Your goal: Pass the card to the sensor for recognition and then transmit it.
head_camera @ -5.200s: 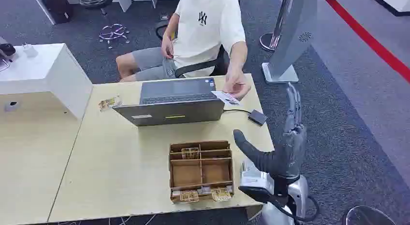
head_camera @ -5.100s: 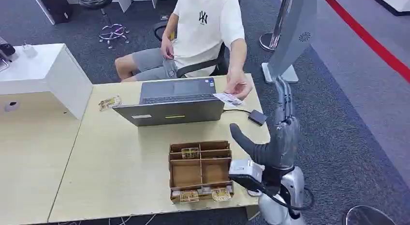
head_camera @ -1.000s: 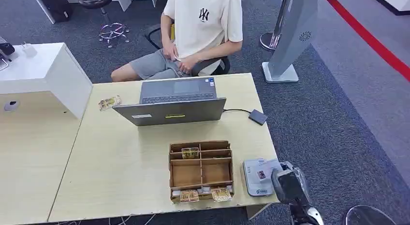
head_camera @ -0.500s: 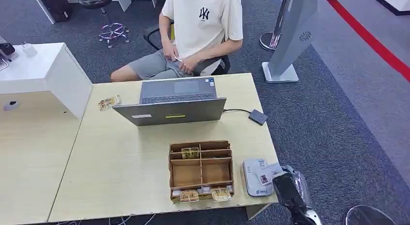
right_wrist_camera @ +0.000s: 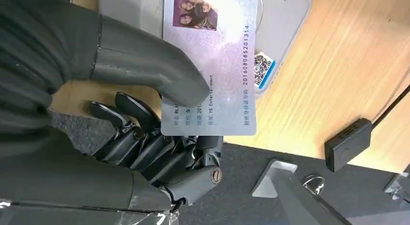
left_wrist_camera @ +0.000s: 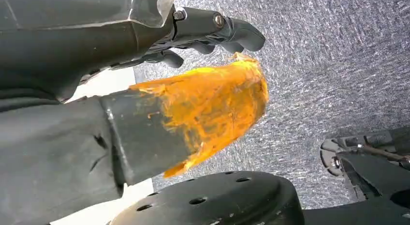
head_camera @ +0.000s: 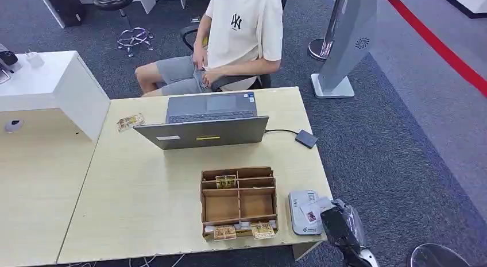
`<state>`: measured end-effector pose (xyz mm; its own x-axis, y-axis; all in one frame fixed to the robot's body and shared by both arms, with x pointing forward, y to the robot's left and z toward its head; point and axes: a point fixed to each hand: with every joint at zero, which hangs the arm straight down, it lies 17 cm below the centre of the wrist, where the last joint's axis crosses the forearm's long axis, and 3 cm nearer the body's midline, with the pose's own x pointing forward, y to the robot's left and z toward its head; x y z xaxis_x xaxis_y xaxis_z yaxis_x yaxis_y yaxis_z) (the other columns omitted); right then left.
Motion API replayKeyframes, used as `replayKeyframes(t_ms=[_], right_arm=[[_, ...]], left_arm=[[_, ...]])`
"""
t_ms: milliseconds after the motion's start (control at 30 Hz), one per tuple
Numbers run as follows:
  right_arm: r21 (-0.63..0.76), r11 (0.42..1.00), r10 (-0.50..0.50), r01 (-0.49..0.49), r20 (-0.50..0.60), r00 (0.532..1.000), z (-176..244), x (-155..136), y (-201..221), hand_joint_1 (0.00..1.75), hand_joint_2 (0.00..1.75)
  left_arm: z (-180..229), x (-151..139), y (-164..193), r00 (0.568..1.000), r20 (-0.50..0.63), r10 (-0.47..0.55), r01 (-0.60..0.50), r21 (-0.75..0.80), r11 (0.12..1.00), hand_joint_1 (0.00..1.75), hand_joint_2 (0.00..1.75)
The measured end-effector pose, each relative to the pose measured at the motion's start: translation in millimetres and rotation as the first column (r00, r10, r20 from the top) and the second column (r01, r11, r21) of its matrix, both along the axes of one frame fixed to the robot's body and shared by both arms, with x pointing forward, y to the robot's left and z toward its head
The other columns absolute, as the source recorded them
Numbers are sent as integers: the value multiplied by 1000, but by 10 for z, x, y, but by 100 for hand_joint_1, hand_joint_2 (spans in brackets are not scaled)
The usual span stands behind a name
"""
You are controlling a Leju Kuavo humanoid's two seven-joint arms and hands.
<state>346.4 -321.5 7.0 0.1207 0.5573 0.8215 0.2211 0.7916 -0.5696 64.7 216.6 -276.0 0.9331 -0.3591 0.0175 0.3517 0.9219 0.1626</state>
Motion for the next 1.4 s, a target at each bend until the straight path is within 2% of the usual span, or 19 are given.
replayKeyframes(t_ms=[500, 1167, 1300, 1400], right_arm=[[-70, 997, 29, -29, -10, 1000, -16, 24, 57, 175, 175], [-84, 996, 36, -37, -13, 999, -14, 32, 67, 175, 175], [-88, 996, 33, -33, -7, 999, 3, 33, 62, 175, 175], [-96, 995, 14, -10, 42, 999, 120, 23, 16, 175, 175]], left_arm=[[-1, -2, 4, 1000, 0, 2, -2, 0, 1000, 0, 0], [-1, -2, 4, 1000, -1, 2, -2, 0, 1000, 0, 0], [-1, -3, 3, 1000, -1, 4, -4, -1, 1000, 0, 0], [-1, -4, 3, 1000, -1, 5, -5, -1, 1000, 0, 0]])
